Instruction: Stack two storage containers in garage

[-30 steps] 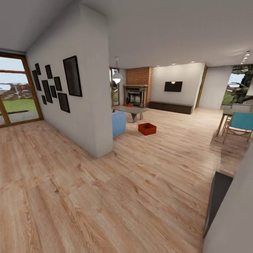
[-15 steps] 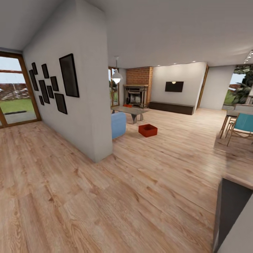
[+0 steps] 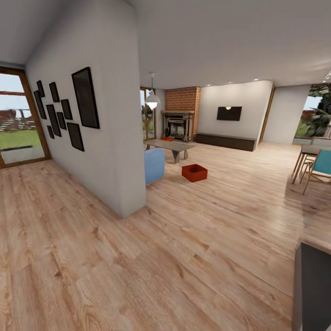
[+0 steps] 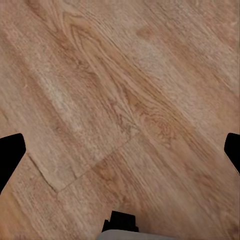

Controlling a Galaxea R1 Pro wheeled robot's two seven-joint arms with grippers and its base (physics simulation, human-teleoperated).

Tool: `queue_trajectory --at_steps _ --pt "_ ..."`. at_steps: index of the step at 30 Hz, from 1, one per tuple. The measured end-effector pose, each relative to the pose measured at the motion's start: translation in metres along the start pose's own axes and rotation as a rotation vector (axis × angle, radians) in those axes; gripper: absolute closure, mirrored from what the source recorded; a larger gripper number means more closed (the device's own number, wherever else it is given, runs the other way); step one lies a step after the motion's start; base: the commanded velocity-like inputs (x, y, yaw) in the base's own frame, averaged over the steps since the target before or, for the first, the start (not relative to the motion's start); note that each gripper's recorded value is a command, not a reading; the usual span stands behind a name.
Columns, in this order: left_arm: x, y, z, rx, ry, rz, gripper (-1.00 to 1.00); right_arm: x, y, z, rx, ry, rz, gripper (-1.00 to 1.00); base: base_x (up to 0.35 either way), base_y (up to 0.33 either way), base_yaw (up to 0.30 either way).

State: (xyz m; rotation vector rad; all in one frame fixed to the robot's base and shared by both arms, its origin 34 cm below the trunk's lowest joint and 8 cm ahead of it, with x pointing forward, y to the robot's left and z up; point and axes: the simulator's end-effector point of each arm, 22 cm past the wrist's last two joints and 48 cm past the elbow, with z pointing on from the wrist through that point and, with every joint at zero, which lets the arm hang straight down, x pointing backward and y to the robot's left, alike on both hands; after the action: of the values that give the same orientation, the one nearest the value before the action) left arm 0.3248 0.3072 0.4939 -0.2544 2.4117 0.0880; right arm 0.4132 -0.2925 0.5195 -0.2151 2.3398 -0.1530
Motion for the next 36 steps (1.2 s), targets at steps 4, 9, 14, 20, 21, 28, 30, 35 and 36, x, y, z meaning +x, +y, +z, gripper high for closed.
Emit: queue_trajectory --at_steps 4,9,14,20,21,28,30,35,36 --pt "0.0000 0.0000 0.0000 0.000 0.000 0.000 -1.00 0.0000 -0.0004 0.0000 0.001 0.000 0.001 -1.00 0.329 0.000 0.000" --pt "0.0000 0.0000 0.0000 0.000 0.000 0.000 -1.00 0.0000 -0.0005 0.0000 0.002 0.000 0.002 -1.00 0.328 0.000 0.000" --pt "-0.0001 0.0005 0.0001 -0.001 0.000 0.000 -1.00 0.0004 -0.0001 -0.0001 0.000 0.002 0.002 -1.00 0.328 0.000 -0.145" --pt "0.0000 -0.0001 0.0001 0.000 0.000 0.000 -1.00 0.0004 0.0002 0.0000 -0.001 0.002 0.001 -1.00 0.328 0.000 -0.260" --pt "0.0000 -0.0001 0.0001 0.000 0.000 0.000 -1.00 0.0004 0.0002 0.0000 -0.001 0.002 0.001 -1.00 0.328 0.000 -0.269" --pt "0.0000 -0.0001 0.0001 0.000 0.000 0.000 -1.00 0.0003 0.0002 0.0000 -0.001 0.002 0.001 -1.00 0.328 0.000 -0.270" --pt "0.0000 -0.0001 0.0001 0.000 0.000 0.000 -1.00 0.0003 0.0002 0.0000 -0.001 0.002 0.001 -1.00 0.328 0.000 -0.271" --pt "0.0000 -0.0001 0.0001 0.000 0.000 0.000 -1.00 0.0005 0.0002 -0.0001 -0.001 0.002 0.001 -1.00 0.328 0.000 -0.271" --pt "0.0000 -0.0001 0.0001 0.000 0.000 0.000 -1.00 0.0005 0.0002 -0.0001 -0.001 0.002 0.001 -1.00 0.328 0.000 -0.271"
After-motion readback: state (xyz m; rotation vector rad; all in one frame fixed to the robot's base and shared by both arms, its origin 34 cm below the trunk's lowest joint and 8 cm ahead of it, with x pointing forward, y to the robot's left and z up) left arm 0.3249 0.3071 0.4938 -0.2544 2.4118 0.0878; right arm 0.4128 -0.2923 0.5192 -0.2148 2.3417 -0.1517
